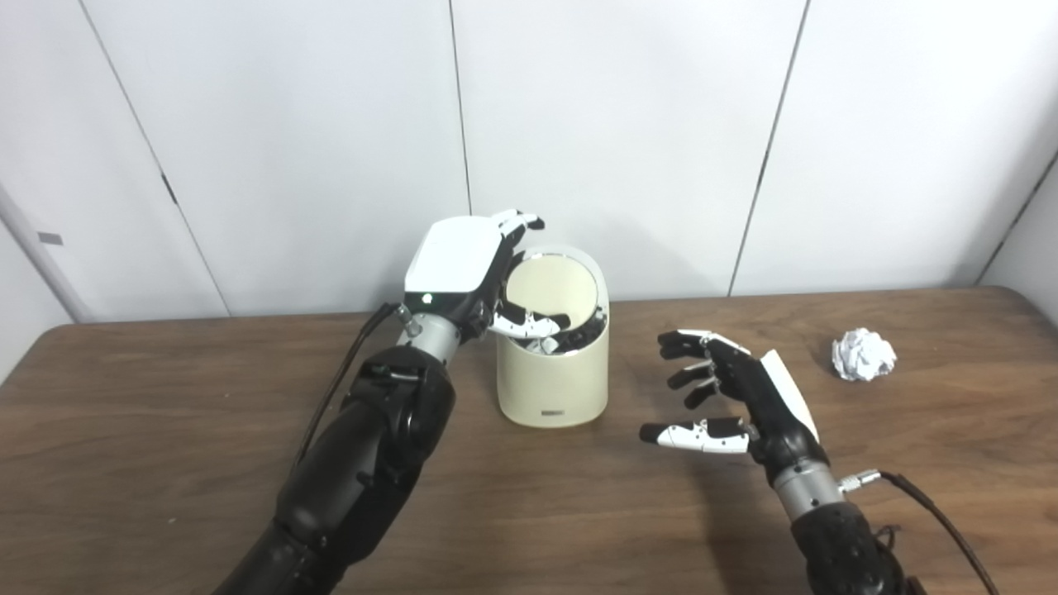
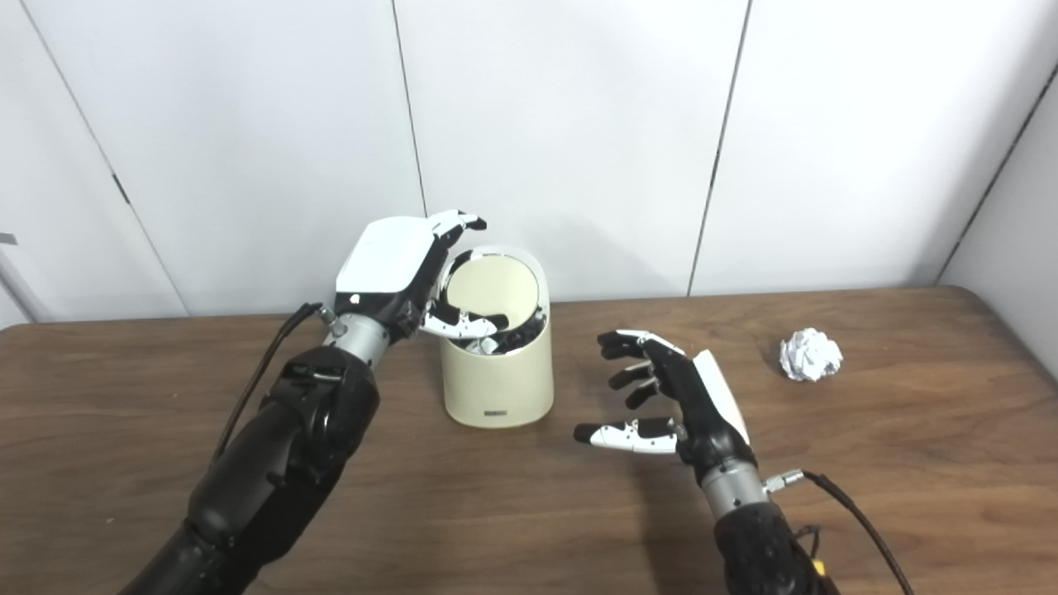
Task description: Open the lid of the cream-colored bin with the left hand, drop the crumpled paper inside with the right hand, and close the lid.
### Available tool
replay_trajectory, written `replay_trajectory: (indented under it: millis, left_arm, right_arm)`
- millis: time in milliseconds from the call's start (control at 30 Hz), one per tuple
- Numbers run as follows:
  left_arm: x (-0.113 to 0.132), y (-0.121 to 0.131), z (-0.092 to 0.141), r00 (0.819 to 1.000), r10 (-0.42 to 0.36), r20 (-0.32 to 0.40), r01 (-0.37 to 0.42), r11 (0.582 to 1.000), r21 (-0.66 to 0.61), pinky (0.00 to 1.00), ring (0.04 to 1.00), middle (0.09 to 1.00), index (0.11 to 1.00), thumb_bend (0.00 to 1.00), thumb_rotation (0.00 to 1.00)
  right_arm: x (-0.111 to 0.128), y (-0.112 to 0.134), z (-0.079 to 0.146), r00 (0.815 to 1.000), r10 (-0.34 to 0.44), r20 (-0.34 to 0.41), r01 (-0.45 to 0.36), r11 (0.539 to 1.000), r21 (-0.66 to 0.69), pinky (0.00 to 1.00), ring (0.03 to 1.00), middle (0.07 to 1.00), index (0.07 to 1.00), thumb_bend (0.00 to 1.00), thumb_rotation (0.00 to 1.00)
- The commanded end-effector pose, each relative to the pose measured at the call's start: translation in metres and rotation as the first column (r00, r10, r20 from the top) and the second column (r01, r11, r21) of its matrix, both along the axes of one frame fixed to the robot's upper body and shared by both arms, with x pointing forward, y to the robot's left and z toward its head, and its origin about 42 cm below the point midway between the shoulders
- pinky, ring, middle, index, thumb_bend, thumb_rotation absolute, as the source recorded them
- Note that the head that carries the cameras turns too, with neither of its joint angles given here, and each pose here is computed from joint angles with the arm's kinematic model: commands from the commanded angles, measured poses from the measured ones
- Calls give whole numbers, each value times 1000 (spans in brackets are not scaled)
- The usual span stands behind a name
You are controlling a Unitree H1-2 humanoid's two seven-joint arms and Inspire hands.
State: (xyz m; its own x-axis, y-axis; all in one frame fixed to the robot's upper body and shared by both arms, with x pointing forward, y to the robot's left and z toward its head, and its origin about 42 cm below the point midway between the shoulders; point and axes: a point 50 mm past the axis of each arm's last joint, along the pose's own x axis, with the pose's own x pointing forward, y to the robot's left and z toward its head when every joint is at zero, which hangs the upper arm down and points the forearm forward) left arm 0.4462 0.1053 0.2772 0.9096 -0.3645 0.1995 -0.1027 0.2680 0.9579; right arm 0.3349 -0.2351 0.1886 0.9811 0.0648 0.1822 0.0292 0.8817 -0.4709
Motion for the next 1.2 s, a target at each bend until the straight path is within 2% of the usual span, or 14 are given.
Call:
replay_trajectory:
  millis: [0,467,567,667,767,867,1000,1167]
  left_arm:
    - [3,6,-3,1000,23,-11,-22,998,55,667,848,895,876,949,0]
    - [3,7,-3,1000,31,-3,-31,999,33,676,860,907,892,942,10]
    - [4,7,-2,999,42,21,-41,999,-12,673,857,906,886,951,15]
    - [3,8,0,996,58,64,-49,989,-137,641,852,913,891,923,52]
    - [2,11,6,994,61,96,-26,944,-328,647,860,928,911,843,99]
    - [2,15,12,992,61,113,-2,888,-461,666,873,936,926,797,150]
    - [1,20,20,991,51,124,27,827,-561,700,899,949,946,761,178]
    - [-5,26,29,995,22,93,47,731,-681,717,867,899,930,775,177]
  right_arm:
    - [3,1,18,998,10,67,-10,1000,-3,458,595,714,711,724,81]
    - [4,1,16,998,13,67,-13,1000,1,449,598,730,712,717,64]
    - [4,1,15,998,12,66,-12,1000,0,451,604,739,715,715,65]
    - [4,0,15,998,10,64,-10,1000,-5,450,606,743,716,714,74]
    - [4,0,15,998,10,61,-10,1000,-8,452,609,746,717,711,81]
    - [4,0,15,998,12,61,-12,1000,-4,444,607,747,714,709,74]
    - [4,-1,14,998,12,57,-12,1000,3,447,608,747,712,712,59]
    - [3,-1,14,999,13,53,-12,1000,-10,456,616,746,714,708,63]
